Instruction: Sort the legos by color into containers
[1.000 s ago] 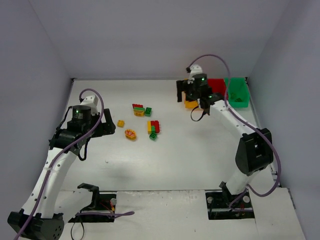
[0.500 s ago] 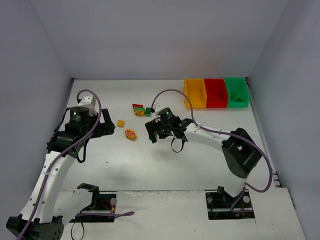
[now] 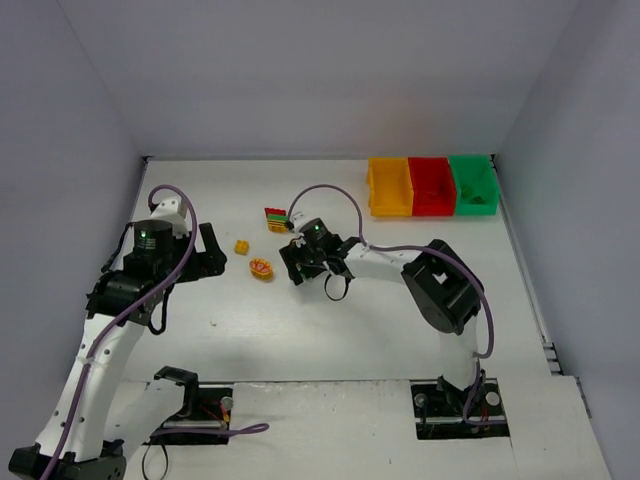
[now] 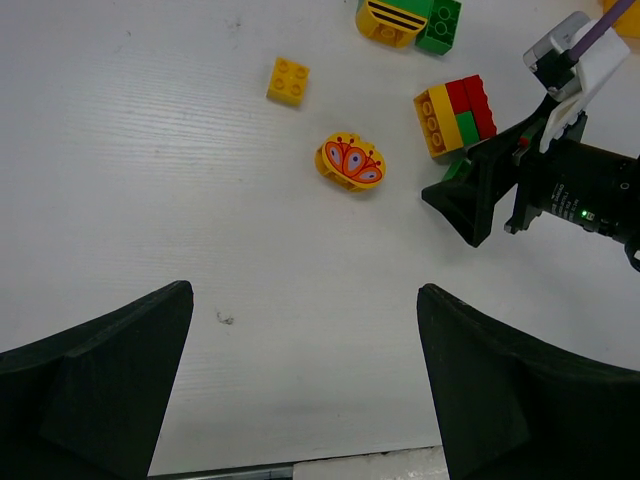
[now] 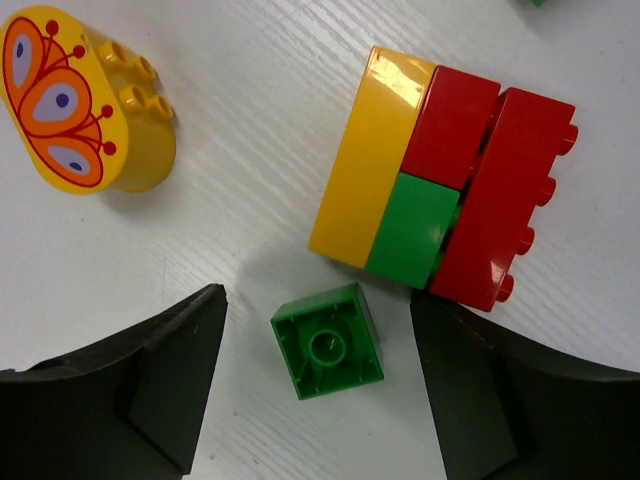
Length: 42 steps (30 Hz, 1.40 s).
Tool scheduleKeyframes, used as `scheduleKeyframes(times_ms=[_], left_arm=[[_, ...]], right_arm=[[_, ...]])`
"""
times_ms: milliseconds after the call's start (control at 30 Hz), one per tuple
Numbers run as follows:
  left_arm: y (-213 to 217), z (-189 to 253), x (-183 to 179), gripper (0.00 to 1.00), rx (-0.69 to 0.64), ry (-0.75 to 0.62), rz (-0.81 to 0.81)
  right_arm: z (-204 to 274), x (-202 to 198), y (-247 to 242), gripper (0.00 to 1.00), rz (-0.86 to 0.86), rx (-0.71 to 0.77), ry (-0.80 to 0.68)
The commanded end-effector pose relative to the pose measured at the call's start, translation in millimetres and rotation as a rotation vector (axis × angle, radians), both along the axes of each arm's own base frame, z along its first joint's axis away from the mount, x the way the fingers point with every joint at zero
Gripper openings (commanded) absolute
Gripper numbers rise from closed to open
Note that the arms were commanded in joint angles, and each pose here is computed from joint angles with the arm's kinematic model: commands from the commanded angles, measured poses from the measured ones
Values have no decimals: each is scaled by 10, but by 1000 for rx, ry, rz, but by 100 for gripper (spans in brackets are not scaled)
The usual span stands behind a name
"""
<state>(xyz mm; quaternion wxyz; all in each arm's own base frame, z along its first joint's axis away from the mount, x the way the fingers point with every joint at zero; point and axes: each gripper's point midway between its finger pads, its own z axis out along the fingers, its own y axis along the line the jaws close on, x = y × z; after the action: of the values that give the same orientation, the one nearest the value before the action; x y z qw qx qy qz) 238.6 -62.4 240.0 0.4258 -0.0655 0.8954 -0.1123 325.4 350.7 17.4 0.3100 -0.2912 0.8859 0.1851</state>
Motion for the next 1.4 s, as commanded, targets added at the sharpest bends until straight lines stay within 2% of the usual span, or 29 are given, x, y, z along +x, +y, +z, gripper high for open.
scheduleKeyframes(times_ms=[0,100,133,167,200,267,433,533,667,700,767,800,867,933,1000,1033,1067,1233,1333,1367], left_arm=[[30,171,3,87,22,-49,-5],[56,164,3,87,34,-49,1],[57,164,3,87,35,-49,1],[52,167,5,87,35,-49,-1],[53,170,8,87,34,-51,-1],[54,169,13,87,34,-52,1],[40,148,44,87,33,-51,-4],[23,145,65,87,28,-50,-8],[11,149,96,87,26,-52,-10],[3,148,104,87,23,-52,-12],[-3,141,120,87,22,-49,-13],[-11,150,123,87,21,-50,-16],[-8,153,127,87,22,-48,-15],[-8,147,126,87,20,-48,-14],[-11,125,124,87,19,-43,-11],[-10,120,124,87,13,-41,-5],[-9,109,131,87,13,-38,-3],[-8,88,147,87,7,-24,11],[-2,92,161,87,4,-24,24],[5,85,167,87,6,-21,28]], right_arm=[[7,-3,139,70,39,15,-3],[-26,-36,140,51,40,10,6],[-23,-30,126,36,33,9,5],[-21,-21,108,27,26,4,-1],[15,-18,88,12,20,2,-9],[101,26,41,0,3,-2,-33],[611,273,-258,0,-91,33,-126],[1088,591,-647,0,-196,85,-205],[1664,1132,-1510,0,-406,70,-346],[1744,1317,-1950,0,-503,40,-374],[1910,1555,-2411,0,-610,30,-415],[1946,1687,-2901,0,-710,5,-430],[2124,1893,-3341,0,-791,4,-471],[2027,2056,-3886,0,-885,-44,-467],[2001,2268,-4154,0,-930,-56,-475],[1833,2343,-4350,0,-961,-71,-447],[1947,2441,-4450,0,-978,-62,-476],[1736,2695,-4834,5,-1033,-69,-457],[1547,2857,-4849,16,-1010,-73,-429],[1551,2887,-4847,23,-1006,-70,-431]])
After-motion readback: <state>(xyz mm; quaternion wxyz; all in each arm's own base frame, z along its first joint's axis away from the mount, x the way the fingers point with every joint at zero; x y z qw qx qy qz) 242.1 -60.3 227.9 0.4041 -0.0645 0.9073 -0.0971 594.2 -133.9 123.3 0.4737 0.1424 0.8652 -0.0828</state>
